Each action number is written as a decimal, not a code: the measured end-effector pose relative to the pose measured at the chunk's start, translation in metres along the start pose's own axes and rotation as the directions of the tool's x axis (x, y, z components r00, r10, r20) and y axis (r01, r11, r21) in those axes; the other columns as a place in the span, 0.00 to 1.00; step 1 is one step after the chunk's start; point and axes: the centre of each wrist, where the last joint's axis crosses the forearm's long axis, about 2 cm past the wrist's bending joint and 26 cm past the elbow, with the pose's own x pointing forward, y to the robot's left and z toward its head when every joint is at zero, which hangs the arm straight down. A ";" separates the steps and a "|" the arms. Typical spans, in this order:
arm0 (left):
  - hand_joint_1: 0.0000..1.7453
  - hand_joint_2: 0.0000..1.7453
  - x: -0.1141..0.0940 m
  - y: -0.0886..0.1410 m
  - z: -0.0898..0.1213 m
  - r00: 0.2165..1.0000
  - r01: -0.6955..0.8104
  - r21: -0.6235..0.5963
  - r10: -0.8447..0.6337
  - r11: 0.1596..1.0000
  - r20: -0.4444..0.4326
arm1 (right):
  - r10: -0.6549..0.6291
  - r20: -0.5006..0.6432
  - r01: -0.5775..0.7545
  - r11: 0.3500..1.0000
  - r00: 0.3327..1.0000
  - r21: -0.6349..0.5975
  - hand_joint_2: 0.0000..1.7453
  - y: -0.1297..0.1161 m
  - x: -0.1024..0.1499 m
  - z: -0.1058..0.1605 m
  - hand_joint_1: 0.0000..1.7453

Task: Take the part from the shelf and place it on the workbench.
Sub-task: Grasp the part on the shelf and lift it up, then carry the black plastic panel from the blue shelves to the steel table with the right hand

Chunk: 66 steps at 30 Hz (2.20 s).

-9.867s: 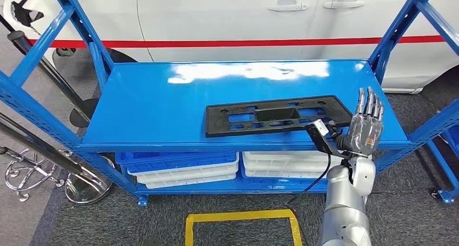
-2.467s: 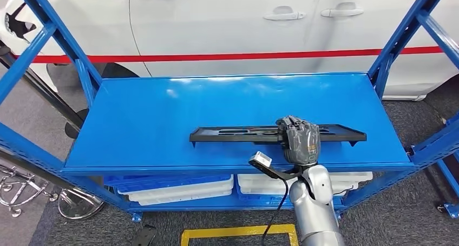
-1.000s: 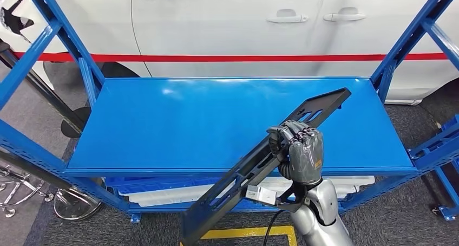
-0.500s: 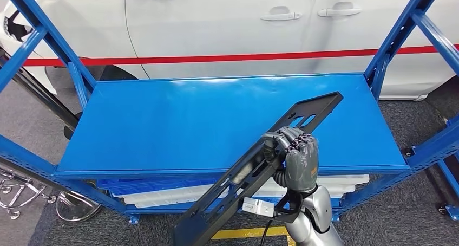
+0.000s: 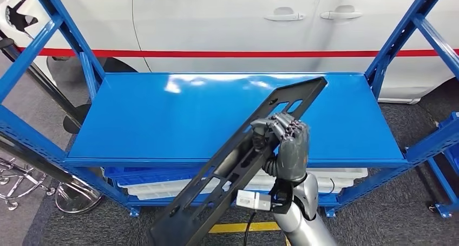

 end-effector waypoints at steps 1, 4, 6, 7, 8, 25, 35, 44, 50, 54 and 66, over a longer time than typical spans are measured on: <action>0.00 1.00 0.001 0.000 -0.001 1.000 0.004 -0.004 -0.004 1.000 -0.002 | -0.010 0.009 0.010 1.000 1.000 0.011 1.00 0.003 0.000 -0.008 1.00; 0.00 1.00 0.005 0.000 -0.002 1.000 0.011 -0.012 -0.011 1.000 -0.004 | -0.031 0.041 0.029 0.998 0.999 0.055 1.00 0.017 0.004 -0.029 1.00; 0.00 1.00 0.008 -0.002 -0.004 1.000 0.013 -0.015 -0.013 1.000 -0.001 | -0.054 0.067 0.049 0.996 0.996 0.078 1.00 0.027 0.010 -0.041 1.00; 0.00 1.00 0.009 -0.002 -0.004 1.000 0.013 -0.015 -0.013 1.000 0.001 | -0.073 0.076 0.066 0.994 0.994 0.093 1.00 0.031 0.014 -0.047 1.00; 0.00 1.00 0.010 -0.003 -0.004 1.000 0.014 -0.015 -0.014 1.000 0.002 | -0.098 0.080 0.089 0.990 0.992 0.108 1.00 0.036 0.017 -0.053 1.00; 0.00 1.00 0.011 -0.005 -0.005 1.000 0.010 -0.004 -0.010 1.000 0.007 | -0.266 0.058 0.247 0.944 0.962 0.221 1.00 0.076 0.052 -0.090 1.00; 0.00 1.00 0.007 -0.006 -0.003 1.000 0.006 -0.001 -0.006 1.000 -0.001 | -0.267 0.026 0.253 0.937 0.963 0.239 1.00 0.083 0.046 -0.068 1.00; 0.00 1.00 0.003 -0.006 -0.001 1.000 0.004 0.001 -0.004 1.000 -0.008 | -0.267 0.024 0.255 0.939 0.963 0.231 1.00 0.085 0.047 -0.059 1.00; 0.00 1.00 0.002 -0.006 0.000 1.000 -0.001 0.004 0.001 1.000 -0.011 | -0.263 0.015 0.252 0.938 0.965 0.238 1.00 0.087 0.048 -0.049 1.00; 0.00 1.00 0.004 -0.006 -0.001 1.000 -0.005 0.004 0.005 1.000 -0.005 | -0.259 0.018 0.248 0.940 0.966 0.235 1.00 0.087 0.048 -0.047 1.00; 0.00 1.00 0.005 -0.007 -0.002 1.000 -0.013 0.003 0.013 1.000 0.003 | -0.255 0.010 0.245 0.939 0.967 0.240 1.00 0.087 0.048 -0.041 1.00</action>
